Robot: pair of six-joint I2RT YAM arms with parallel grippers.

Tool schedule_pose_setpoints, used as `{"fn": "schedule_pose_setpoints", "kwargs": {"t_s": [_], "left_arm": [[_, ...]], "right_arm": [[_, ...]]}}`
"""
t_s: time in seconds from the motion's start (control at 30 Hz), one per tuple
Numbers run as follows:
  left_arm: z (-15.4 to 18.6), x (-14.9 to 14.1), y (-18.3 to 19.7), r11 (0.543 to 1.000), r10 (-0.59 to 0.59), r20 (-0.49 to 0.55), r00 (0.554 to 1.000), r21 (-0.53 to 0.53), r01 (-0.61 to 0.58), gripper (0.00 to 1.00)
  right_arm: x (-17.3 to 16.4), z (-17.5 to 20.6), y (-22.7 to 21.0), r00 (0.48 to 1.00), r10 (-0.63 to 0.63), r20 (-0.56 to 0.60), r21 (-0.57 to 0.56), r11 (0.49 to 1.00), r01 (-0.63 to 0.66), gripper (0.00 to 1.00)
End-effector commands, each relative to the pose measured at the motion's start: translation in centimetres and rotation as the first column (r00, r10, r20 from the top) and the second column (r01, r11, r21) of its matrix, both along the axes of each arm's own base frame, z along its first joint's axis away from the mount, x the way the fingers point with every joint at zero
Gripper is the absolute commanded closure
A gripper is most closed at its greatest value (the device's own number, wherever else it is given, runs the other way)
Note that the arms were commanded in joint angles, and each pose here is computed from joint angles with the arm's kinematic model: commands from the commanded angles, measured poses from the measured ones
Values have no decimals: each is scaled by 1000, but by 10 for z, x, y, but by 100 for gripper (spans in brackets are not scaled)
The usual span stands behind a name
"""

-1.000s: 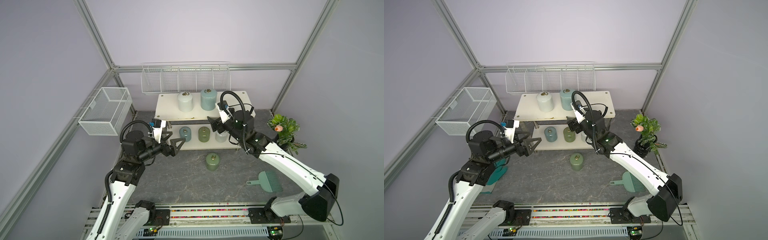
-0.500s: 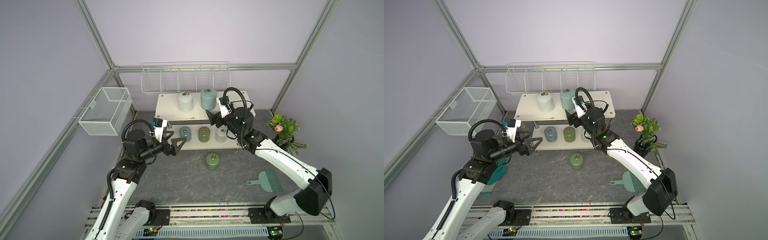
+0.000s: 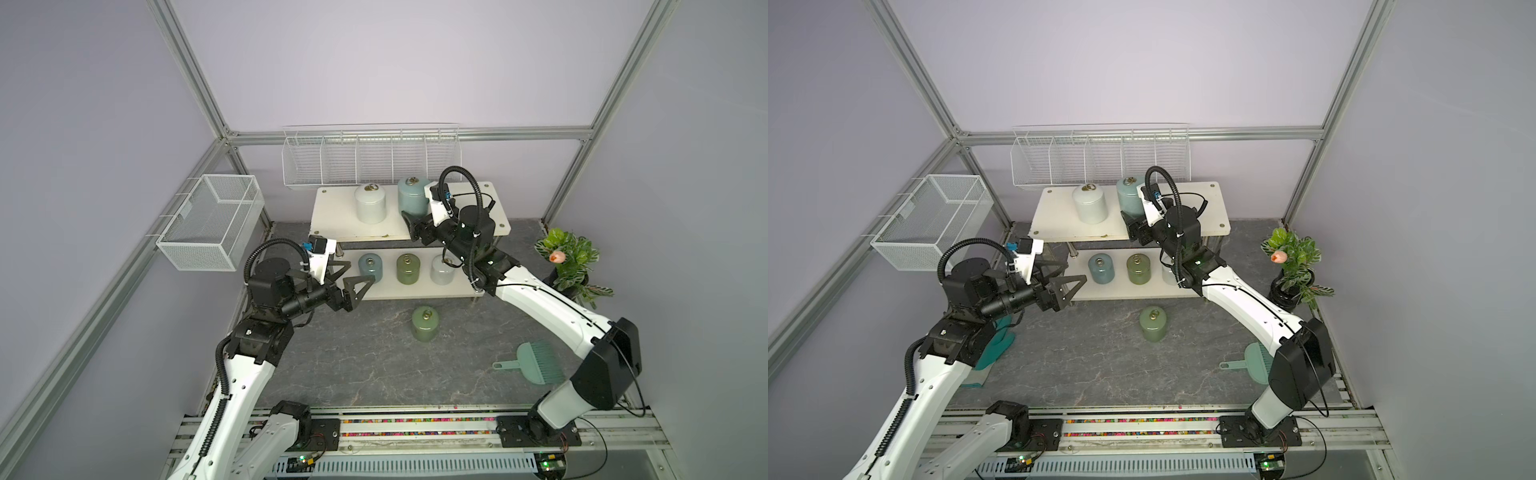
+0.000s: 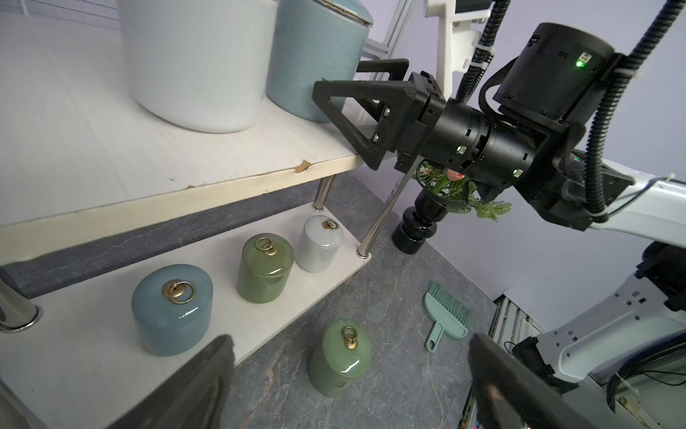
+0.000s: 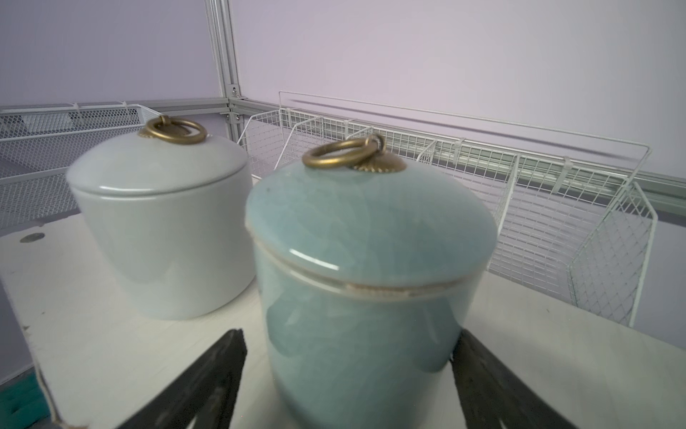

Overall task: Remove the tea canisters from the shelf
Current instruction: Pick up the tea canister from the shelf.

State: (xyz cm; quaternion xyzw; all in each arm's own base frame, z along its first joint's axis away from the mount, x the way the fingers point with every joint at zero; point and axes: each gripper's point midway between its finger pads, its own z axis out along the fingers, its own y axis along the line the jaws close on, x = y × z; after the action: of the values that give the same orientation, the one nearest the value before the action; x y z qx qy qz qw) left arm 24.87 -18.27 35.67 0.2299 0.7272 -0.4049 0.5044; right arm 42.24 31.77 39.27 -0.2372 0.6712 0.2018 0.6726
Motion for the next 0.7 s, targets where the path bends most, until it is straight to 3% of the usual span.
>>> {"fn": "schedule_pose_setpoints", "kwargs": {"t_s": [0.0,0.67], "left_arm": [[-1,0,-2,1000,-17,7,1000,-3,17,1],[-3,3,-6,999,-40,1,999,3,40,1]], "right_arm": [[7,-8,2,999,-8,-37,-5,1000,7,11],[22,5,11,1000,-8,7,90,996,7,11]]}}
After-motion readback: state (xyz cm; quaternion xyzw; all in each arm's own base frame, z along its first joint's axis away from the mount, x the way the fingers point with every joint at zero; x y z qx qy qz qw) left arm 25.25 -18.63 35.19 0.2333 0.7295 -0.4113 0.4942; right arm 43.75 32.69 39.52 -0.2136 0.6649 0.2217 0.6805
